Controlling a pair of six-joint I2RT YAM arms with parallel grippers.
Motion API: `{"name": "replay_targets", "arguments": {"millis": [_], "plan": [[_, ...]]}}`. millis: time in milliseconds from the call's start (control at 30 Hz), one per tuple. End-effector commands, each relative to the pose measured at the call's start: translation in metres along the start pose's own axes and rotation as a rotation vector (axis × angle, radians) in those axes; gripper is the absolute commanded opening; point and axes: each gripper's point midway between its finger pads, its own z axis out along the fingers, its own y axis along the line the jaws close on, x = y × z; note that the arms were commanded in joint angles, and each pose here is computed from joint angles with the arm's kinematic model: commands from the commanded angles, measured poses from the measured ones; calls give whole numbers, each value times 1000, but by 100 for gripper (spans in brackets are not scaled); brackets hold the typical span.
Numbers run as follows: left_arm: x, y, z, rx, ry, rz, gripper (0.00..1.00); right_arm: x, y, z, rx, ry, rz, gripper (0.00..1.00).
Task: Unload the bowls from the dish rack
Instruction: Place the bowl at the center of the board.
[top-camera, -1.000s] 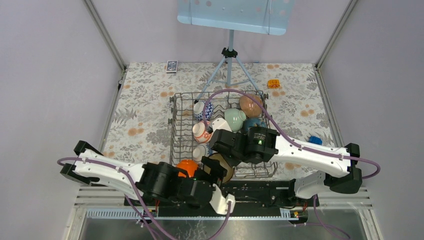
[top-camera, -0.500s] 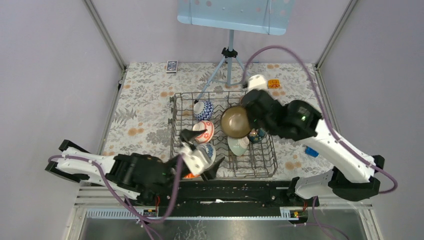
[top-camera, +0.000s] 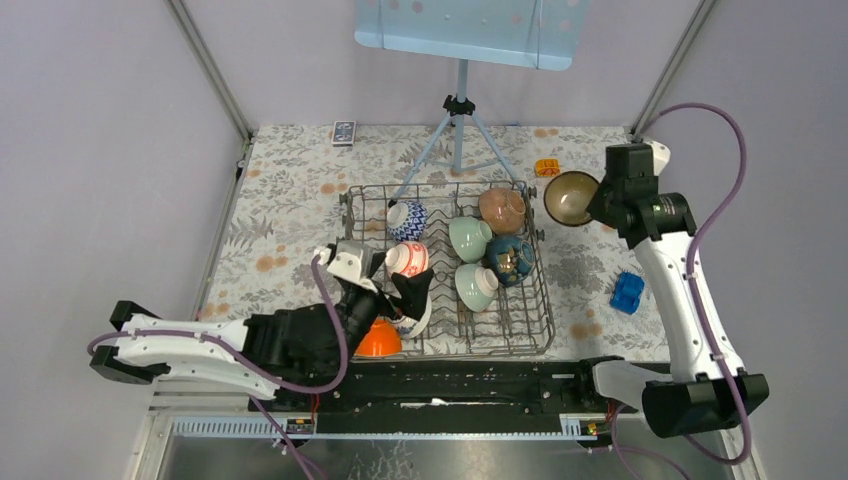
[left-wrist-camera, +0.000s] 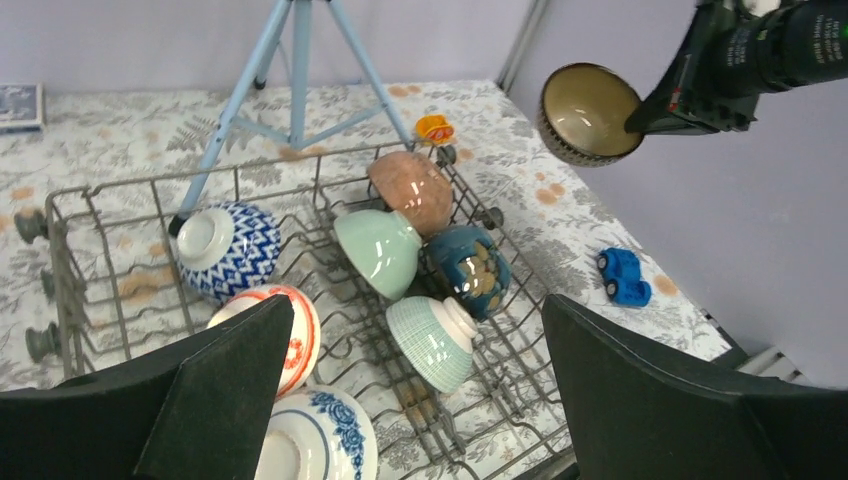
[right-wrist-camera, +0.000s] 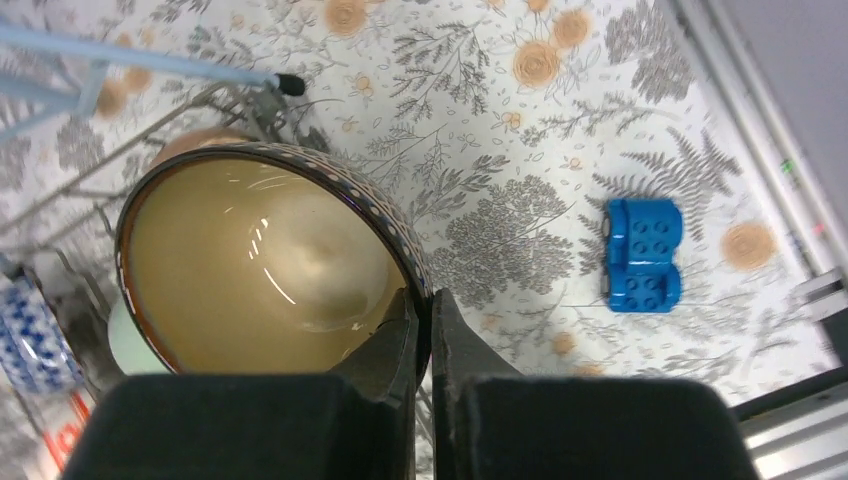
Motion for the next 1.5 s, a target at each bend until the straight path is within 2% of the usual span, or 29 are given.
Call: {"name": "replay_targets", "arguments": {"millis": [0, 133, 333, 667, 867, 1200, 1467], "plan": [[20, 12, 2, -106, 96, -114, 99, -34, 14, 31, -110, -80, 360, 0], [38, 15, 3, -153, 166, -99, 99, -25, -24, 80, 13, -57, 537, 0], [64, 14, -1, -149, 233, -123, 99, -15, -55, 127, 126, -21, 565, 0], [95, -1, -1, -118, 327, -143, 99, -9, -74, 190, 120, 45, 693, 0], [113, -8, 2, -130, 353, -178, 99, -14, -78, 216, 141, 81, 713, 0], [140, -28, 12, -123, 417, -76, 99, -24, -92, 248, 182, 96, 743, 0], [149, -28, 16, -133, 437, -53, 99, -26, -104, 262, 234, 115, 718, 0]]}}
